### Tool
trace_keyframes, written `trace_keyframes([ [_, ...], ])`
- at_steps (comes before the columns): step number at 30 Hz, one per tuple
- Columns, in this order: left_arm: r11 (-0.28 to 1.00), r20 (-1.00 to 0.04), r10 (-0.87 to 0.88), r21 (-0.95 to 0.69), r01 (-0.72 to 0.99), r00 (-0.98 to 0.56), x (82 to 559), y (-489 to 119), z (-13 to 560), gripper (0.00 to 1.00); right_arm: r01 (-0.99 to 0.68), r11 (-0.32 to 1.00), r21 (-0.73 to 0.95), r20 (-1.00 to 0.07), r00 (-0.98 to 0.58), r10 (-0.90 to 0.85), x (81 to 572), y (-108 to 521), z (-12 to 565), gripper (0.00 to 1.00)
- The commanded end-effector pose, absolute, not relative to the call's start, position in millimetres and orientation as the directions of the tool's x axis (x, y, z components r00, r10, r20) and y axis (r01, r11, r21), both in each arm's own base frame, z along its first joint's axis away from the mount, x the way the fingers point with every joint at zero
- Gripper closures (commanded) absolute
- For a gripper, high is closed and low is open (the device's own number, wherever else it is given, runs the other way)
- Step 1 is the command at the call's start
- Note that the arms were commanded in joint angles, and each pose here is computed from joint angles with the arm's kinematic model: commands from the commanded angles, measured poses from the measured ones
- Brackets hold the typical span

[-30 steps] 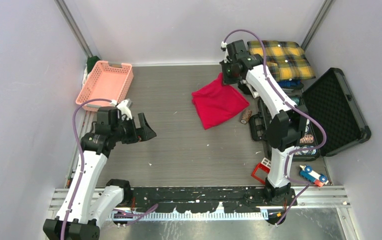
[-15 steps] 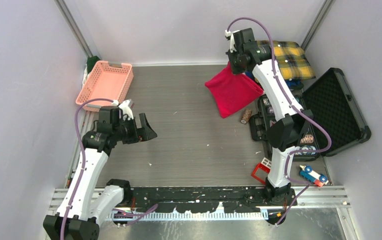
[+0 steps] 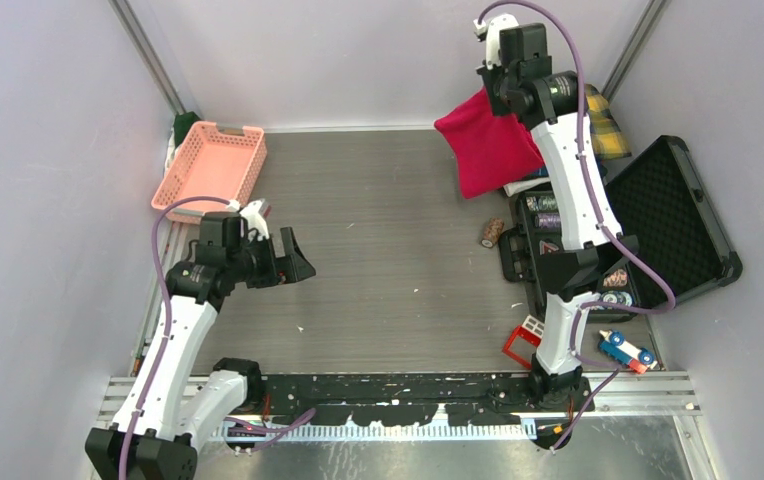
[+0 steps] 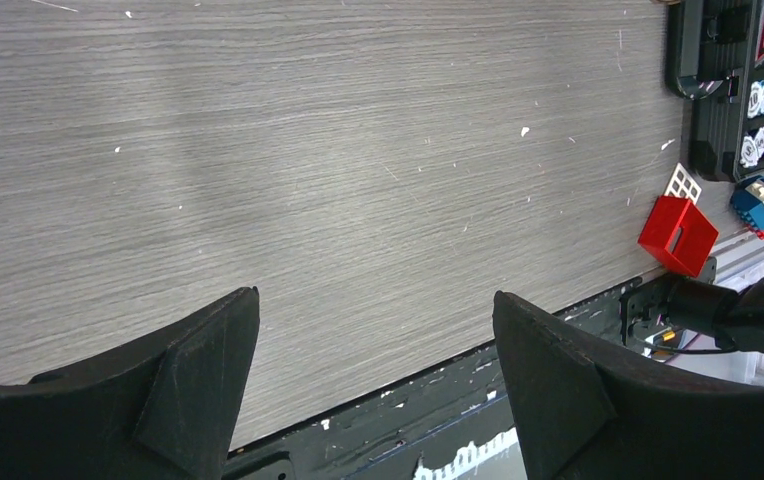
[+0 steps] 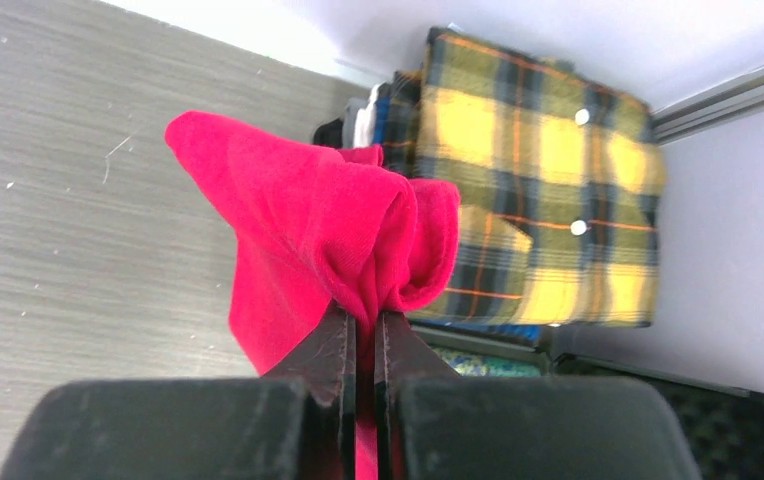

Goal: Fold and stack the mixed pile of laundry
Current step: Place the T-shirt at the corner of the board.

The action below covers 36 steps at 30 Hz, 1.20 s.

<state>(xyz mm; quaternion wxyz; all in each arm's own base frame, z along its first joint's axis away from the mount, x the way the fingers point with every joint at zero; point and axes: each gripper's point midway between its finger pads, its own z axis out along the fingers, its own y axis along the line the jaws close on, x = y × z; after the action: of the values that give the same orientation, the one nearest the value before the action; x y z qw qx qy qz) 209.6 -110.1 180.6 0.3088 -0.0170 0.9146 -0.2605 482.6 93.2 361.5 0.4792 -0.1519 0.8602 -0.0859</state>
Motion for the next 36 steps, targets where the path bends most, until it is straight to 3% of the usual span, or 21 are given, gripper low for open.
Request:
trace_keyframes([
  [1, 0.860, -0.563, -0.166, -0.484, 0.161, -0.809, 209.3, -113.4, 180.8, 0.12, -0.108, 0.921, -0.375, -0.848, -0.360, -0.388, 484.3, 75.2, 420.1, 0.99],
  [9, 0.860, -0.557, -0.161, -0.484, 0.161, -0.814, 209.3, -114.4, 179.3, 0.12, -0.042, 0.895, -0.443, -0.865, -0.241, -0.439, 486.9, 64.1, 462.6, 0.99],
  [21, 0.862, -0.547, -0.148, -0.480, 0.164, -0.824, 208.1, -116.9, 176.4, 0.12, 0.059, 0.863, -0.502, -0.850, -0.221, -0.479, 502.1, 26.7, 479.2, 0.99],
  [36, 0.873, -0.520, -0.147, -0.468, 0.137, -0.842, 210.1, -114.4, 169.0, 0.12, 0.117, 0.868, -0.482, -0.854, -0.283, -0.436, 545.7, -48.2, 443.3, 0.99],
])
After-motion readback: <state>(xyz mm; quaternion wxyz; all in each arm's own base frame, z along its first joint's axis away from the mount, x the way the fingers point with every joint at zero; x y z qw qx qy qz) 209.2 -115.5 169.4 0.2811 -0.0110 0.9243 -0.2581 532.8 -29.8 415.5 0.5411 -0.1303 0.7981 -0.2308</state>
